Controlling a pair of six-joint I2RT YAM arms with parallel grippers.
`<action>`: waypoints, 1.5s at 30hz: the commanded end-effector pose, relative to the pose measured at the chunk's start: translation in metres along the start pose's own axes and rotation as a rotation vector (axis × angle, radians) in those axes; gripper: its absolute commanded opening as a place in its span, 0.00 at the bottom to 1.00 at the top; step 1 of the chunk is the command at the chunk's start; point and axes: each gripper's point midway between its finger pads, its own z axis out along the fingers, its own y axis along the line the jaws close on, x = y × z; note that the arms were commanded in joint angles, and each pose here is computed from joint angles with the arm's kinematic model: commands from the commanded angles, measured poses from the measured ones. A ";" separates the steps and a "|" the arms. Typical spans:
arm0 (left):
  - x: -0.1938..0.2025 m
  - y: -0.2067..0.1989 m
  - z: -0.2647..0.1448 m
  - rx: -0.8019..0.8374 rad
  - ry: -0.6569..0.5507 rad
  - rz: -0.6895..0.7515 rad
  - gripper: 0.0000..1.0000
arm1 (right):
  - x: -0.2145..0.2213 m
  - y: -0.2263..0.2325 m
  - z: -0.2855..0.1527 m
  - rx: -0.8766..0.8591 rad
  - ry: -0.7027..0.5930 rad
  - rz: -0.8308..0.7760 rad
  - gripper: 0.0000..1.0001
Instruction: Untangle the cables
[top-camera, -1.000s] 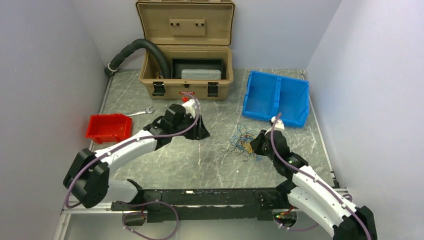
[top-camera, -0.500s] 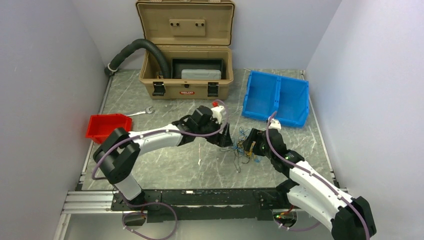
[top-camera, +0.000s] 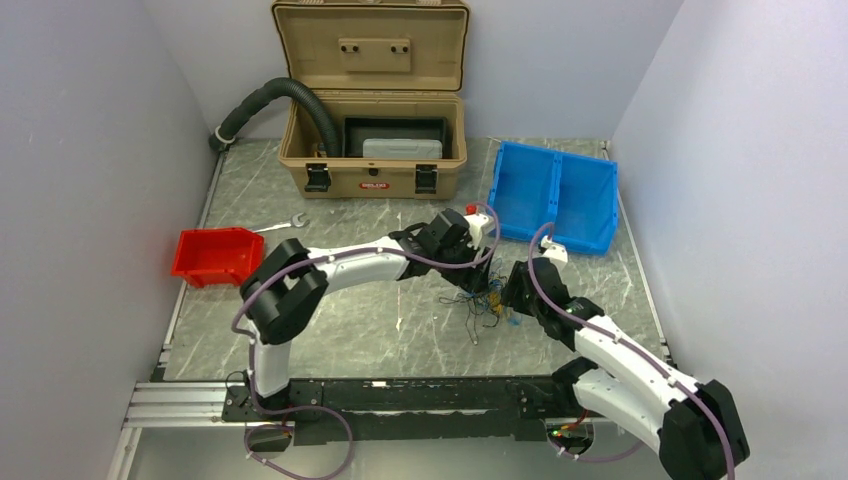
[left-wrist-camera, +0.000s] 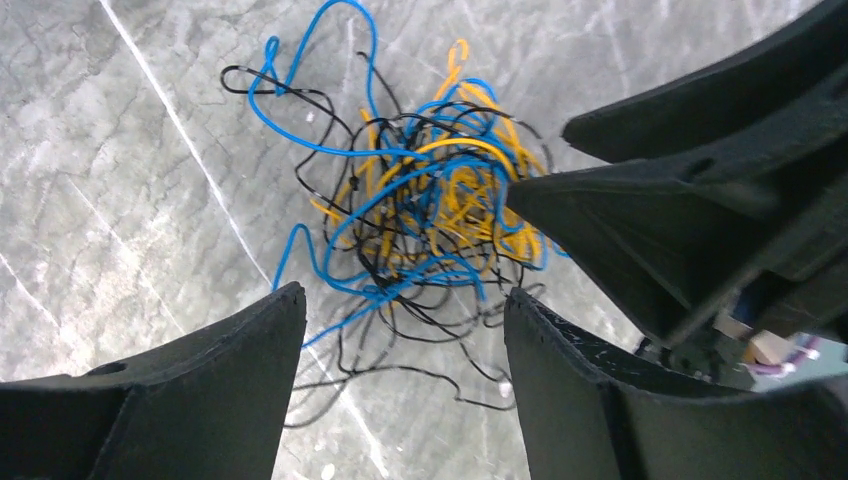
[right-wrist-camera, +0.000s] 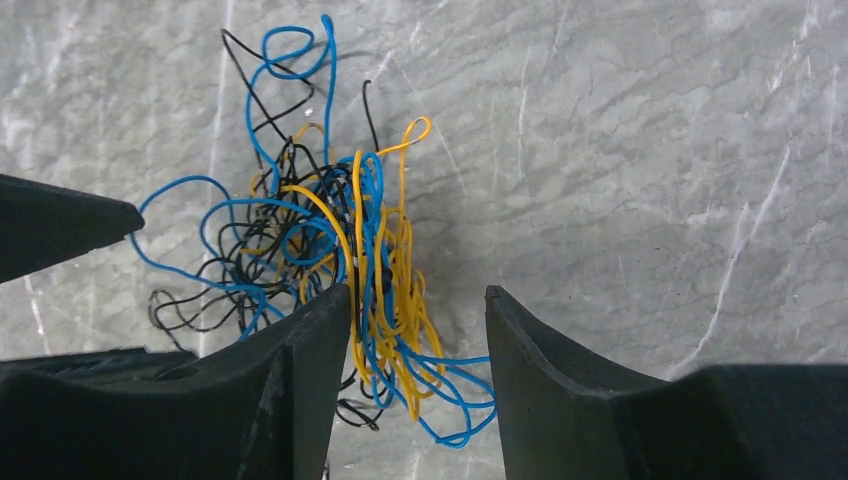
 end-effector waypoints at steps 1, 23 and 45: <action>0.003 0.010 0.016 -0.042 0.037 0.026 0.75 | -0.011 0.006 0.005 0.014 -0.010 0.023 0.54; 0.043 -0.014 0.049 0.166 0.093 -0.079 0.12 | 0.005 0.025 0.020 -0.066 0.076 0.103 0.00; 0.019 0.059 -0.075 -0.102 -0.093 -0.106 0.00 | -0.029 0.022 -0.013 -0.088 -0.059 0.107 0.00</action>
